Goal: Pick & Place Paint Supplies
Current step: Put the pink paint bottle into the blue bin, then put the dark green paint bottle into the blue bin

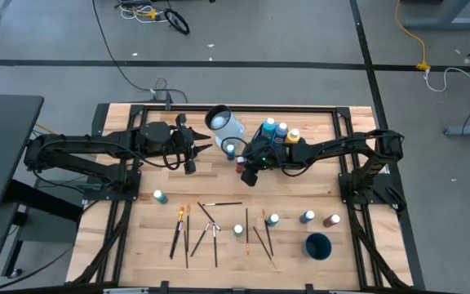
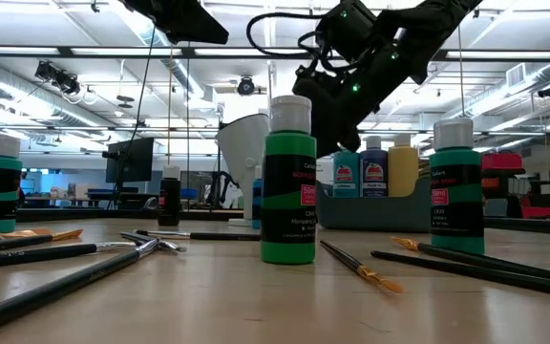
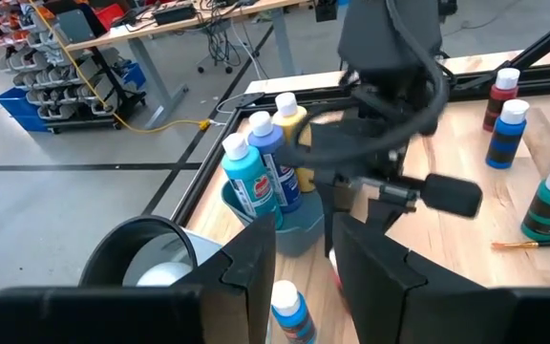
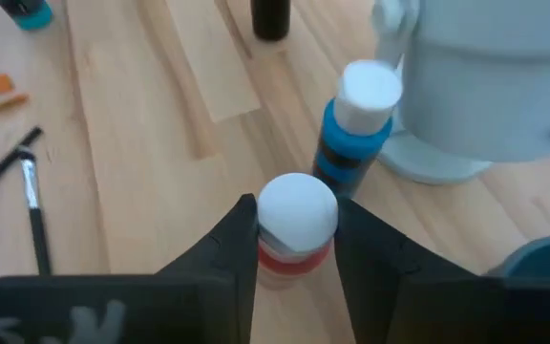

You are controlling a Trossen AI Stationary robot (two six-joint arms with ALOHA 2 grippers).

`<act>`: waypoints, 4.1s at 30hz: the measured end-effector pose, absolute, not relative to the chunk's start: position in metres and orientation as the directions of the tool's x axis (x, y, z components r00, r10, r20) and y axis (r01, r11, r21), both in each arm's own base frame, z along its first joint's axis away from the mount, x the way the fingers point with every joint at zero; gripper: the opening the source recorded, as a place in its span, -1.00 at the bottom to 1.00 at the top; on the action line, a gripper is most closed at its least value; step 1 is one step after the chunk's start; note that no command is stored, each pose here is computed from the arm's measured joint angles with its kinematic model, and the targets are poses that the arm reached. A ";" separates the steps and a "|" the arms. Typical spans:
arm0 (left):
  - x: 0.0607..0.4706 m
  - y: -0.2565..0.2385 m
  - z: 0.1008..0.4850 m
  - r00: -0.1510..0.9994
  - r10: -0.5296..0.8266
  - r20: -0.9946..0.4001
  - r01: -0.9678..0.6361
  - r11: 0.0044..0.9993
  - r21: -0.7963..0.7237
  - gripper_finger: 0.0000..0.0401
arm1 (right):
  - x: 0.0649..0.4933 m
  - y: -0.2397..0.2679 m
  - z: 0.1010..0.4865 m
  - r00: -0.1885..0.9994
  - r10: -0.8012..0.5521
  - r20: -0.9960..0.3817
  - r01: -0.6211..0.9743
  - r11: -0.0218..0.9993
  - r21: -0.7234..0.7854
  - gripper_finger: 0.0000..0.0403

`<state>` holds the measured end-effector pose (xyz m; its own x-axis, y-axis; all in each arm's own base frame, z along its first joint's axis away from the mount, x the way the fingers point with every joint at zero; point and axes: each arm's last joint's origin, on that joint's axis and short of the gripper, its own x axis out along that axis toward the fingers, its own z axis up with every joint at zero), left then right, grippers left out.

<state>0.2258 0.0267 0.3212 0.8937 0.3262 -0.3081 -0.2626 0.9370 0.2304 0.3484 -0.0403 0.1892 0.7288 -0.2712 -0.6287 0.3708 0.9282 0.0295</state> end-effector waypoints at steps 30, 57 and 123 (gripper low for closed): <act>0.226 0.027 0.321 0.894 0.326 -0.308 -0.261 0.937 0.233 -0.42 | 0.234 -0.014 0.254 0.342 -0.445 -0.827 0.425 0.859 -0.286 -0.42; 0.226 0.027 0.321 0.894 0.326 -0.308 -0.261 0.937 0.233 -0.42 | 0.198 -0.071 0.220 0.014 -0.484 -0.875 0.484 0.769 -0.418 -0.42; 0.222 0.026 0.312 0.857 0.323 -0.401 -0.259 0.944 0.207 -0.42 | 0.300 0.059 0.236 0.625 0.361 -0.693 -0.363 0.919 0.151 0.18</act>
<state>0.2223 0.0265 0.3120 0.8574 0.3230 -0.4007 -0.2587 0.9435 0.2070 0.3000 0.0593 0.2360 0.6247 0.3606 -0.6926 -0.3633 0.9194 0.1510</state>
